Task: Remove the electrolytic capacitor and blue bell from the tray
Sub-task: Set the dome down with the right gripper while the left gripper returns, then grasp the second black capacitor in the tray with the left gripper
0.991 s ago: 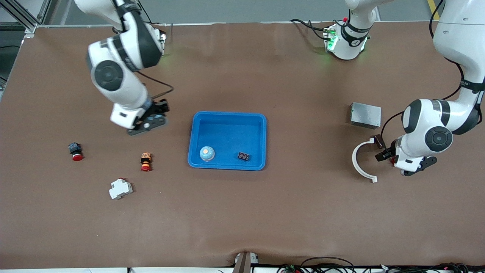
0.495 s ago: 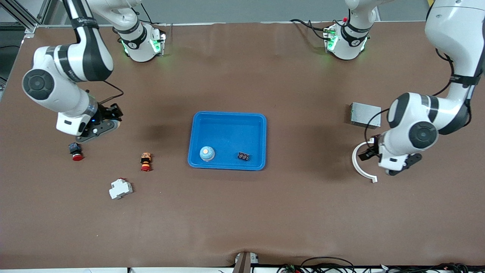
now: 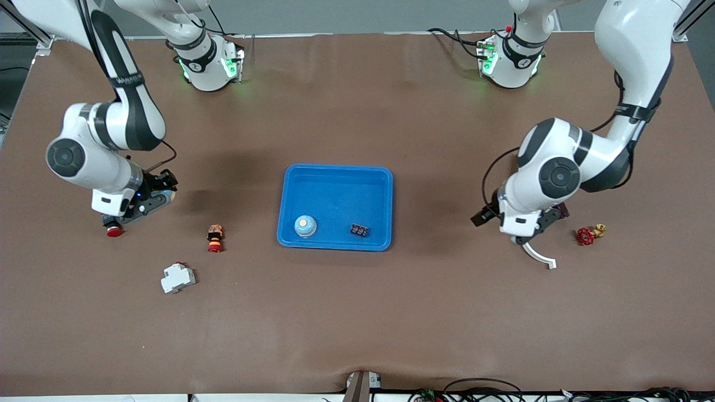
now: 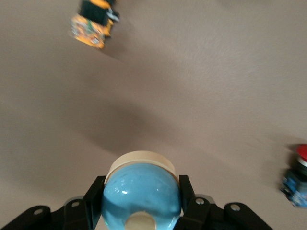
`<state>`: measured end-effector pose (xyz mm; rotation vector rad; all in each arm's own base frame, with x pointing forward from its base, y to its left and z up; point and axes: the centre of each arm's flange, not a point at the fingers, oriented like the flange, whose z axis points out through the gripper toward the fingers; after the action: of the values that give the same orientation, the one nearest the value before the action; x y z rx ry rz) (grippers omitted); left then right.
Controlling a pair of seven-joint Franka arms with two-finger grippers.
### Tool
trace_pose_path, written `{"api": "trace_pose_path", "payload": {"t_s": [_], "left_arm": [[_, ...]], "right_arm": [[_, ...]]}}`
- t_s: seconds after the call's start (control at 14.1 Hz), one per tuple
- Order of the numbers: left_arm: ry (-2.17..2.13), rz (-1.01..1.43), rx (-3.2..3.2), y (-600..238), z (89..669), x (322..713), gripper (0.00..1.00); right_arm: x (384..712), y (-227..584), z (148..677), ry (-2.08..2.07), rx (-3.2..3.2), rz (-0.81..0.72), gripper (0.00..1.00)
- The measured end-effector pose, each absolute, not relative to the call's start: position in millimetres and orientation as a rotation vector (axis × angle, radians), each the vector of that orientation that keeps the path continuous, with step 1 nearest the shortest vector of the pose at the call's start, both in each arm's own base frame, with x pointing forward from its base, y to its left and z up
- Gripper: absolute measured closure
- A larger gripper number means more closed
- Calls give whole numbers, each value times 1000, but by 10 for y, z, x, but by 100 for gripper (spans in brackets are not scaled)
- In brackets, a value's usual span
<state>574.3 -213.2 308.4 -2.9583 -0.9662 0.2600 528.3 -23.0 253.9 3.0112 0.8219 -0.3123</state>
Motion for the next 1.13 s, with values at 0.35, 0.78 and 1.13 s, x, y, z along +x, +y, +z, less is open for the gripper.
{"api": "trace_pose_path", "payload": {"t_s": [0.35, 0.78, 1.13], "left_arm": [[-1193, 258, -2959, -3293, 3107, 5547, 7], [-1578, 280, -2924, -4296, 2692, 5515, 14], [-1734, 209, -2903, -4658, 2217, 5482, 14]], "right_arm": [[5356, -457, 2007, 897, 2986, -268, 34], [5459, -532, 1783, 907, 2984, -242, 34], [5490, -536, 1771, 907, 2982, -230, 34]]}}
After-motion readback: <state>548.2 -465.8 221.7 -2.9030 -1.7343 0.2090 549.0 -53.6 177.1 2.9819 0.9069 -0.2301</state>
